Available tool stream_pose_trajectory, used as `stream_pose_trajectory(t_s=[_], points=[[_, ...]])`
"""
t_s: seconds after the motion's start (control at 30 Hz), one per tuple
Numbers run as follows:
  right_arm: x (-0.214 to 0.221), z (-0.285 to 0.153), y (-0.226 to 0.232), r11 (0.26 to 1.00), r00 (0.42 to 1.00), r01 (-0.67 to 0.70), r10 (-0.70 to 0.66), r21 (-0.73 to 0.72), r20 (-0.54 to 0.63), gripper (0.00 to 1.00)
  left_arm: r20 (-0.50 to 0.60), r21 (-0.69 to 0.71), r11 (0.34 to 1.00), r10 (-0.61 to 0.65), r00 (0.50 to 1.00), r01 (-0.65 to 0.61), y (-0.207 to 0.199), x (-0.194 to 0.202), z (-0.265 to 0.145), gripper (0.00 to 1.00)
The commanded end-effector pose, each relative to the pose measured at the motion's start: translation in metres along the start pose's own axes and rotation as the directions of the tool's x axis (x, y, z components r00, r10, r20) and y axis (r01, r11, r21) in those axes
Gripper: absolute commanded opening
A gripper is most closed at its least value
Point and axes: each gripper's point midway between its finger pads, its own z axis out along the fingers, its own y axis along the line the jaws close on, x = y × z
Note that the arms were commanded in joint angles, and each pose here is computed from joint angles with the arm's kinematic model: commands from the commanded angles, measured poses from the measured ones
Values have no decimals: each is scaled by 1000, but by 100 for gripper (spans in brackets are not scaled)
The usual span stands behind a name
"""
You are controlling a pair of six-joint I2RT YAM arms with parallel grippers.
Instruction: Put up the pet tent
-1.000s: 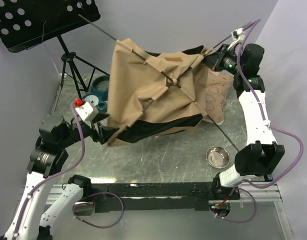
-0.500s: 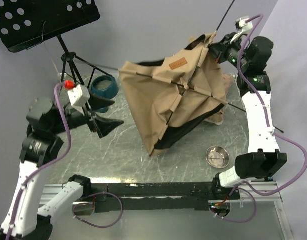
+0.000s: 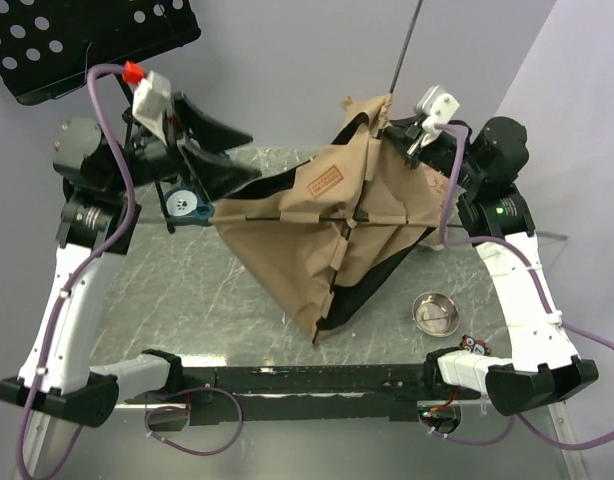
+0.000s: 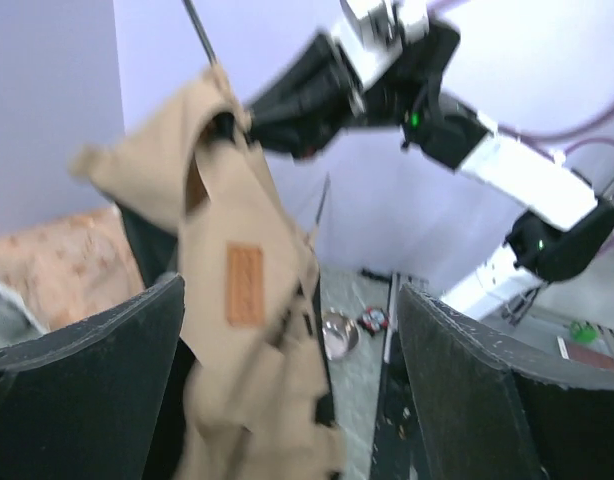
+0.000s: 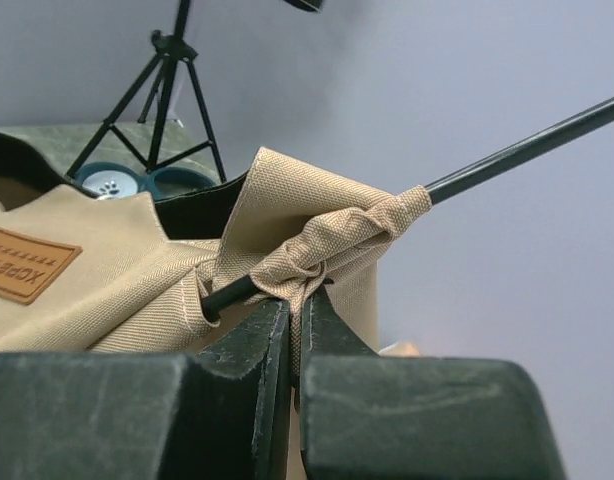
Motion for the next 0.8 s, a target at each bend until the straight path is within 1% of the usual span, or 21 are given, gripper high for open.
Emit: stream_pose_trajectory(t_s=[0.0,0.1,0.17,0.27,0.3,0.33,0.47,0.53,0.77], points=[[-49,-7,-7,981,975,186,-191,57,115,0,115,33,997,60,992,-64,-12,-49,8,89],[-60,-11,-9,972,963,221,-230,74,140,0,151,21,994,103,983,-107,-3,-57,13,91],[-64,-11,-2,966,954,253,-259,58,153,0,205,34,996,75,976,-83,-3,-72,17,93],[-71,-11,11,946,929,323,-325,41,178,0,216,123,991,-77,973,51,-1,-74,29,91],[-69,-11,17,940,923,338,-338,33,185,0,212,142,986,-119,970,90,0,-72,33,91],[-72,-11,21,935,916,353,-351,28,195,0,206,140,985,-128,970,100,3,-69,39,90],[-79,-10,40,921,896,390,-379,-2,230,0,159,173,982,-108,981,80,-2,-53,61,91],[-84,-11,48,913,886,407,-392,-10,248,0,130,179,979,-117,985,93,-1,-43,73,91],[-95,-9,73,913,881,402,-366,-66,299,0,70,216,968,-144,987,126,-7,-20,96,89]])
